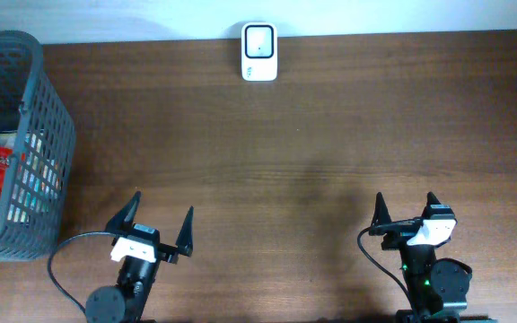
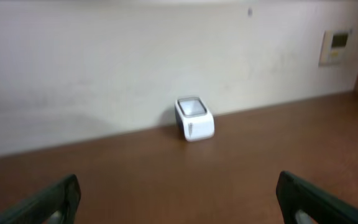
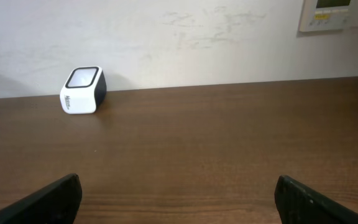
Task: Scan the item barcode
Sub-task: 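Reach the left gripper into the grey basket and grasp the red Hacks candy bag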
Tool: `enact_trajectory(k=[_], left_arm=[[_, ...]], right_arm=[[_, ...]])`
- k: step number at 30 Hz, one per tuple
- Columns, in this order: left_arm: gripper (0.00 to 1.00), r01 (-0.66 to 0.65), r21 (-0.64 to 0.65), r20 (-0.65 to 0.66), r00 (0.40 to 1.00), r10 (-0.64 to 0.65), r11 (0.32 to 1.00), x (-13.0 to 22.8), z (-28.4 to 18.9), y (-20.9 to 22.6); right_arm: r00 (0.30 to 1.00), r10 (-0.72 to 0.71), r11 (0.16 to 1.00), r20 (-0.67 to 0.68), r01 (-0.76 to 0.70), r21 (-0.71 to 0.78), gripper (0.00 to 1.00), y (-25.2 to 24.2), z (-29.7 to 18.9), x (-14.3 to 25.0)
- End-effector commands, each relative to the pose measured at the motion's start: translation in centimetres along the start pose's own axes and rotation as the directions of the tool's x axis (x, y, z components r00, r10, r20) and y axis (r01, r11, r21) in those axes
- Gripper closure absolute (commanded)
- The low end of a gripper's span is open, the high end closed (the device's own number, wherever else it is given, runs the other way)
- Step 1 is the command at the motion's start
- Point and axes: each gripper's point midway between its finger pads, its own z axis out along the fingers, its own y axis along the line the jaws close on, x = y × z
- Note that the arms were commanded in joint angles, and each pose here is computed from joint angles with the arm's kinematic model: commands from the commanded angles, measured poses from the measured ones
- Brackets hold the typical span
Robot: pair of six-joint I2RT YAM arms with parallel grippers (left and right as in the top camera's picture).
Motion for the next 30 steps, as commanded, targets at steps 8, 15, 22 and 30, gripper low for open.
enact_trajectory(k=[8, 15, 22, 30], left_arm=[[0.01, -0.057, -0.195, 0.311, 0.943, 0.117, 0.979, -14.0, -2.3, 2.7], [0.01, -0.112, -0.169, -0.154, 0.984, 0.086, 0.979, -15.6, 4.6, 5.2], [0.01, -0.179, -0.275, -0.679, 0.732, -0.059, 0.945, -14.7, 6.6, 10.4], [0.01, -0.063, -0.761, -0.429, 0.796, -0.428, 0.645, -17.7, 1.6, 23.1]], right_arm=[[1.000, 0.007, 1.000, 0.000, -0.007, -0.002, 0.02, 0.0, 0.0, 0.2], [1.000, 0.007, 1.000, 0.000, -0.007, -0.002, 0.01, 0.0, 0.0, 0.2], [1.000, 0.007, 1.000, 0.000, -0.007, -0.002, 0.02, 0.0, 0.0, 0.2], [1.000, 0.007, 1.000, 0.000, -0.007, -0.002, 0.01, 0.0, 0.0, 0.2]])
